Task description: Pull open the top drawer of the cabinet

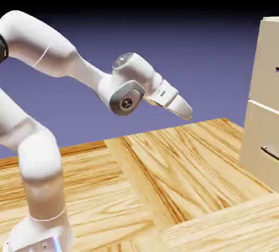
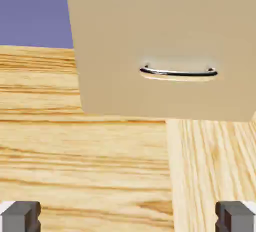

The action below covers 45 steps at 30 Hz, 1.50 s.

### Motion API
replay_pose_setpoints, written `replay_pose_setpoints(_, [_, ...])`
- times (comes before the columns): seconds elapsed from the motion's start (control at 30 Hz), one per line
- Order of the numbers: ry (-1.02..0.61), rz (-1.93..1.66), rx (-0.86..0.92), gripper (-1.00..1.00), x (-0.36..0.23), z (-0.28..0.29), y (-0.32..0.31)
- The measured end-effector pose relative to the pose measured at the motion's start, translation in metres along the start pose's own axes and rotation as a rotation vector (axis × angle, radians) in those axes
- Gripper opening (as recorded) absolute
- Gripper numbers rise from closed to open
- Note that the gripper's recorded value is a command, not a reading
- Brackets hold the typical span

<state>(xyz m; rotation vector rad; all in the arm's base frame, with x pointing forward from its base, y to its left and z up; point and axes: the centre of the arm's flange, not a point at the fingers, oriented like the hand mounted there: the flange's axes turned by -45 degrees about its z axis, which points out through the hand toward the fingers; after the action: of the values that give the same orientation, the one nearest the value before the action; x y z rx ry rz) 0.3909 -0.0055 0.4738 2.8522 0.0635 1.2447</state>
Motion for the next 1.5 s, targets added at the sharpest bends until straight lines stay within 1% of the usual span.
replay_pose_setpoints(0.23, [0.143, -0.004, -0.110, 0.00, 0.058, -0.064, 0.051])
replay_pose_setpoints(0.43, [0.261, -0.051, -0.198, 0.00, 0.096, -0.123, 0.073])
replay_pose_setpoints(0.67, [0.388, -0.162, -0.296, 0.00, 0.132, -0.181, 0.071])
replay_pose_setpoints(0.87, [0.479, -0.307, -0.379, 0.00, 0.161, -0.208, 0.049])
replay_pose_setpoints(1.03, [0.535, -0.458, -0.443, 0.00, 0.187, -0.210, 0.024])
replay_pose_setpoints(1.17, [0.566, -0.592, -0.488, 0.00, 0.207, -0.196, 0.004])
replay_pose_setpoints(1.33, [0.587, -0.771, -0.534, 0.00, 0.231, -0.159, -0.017])
replay_pose_setpoints(1.5, [0.592, -0.950, -0.565, 0.00, 0.251, -0.101, -0.026])
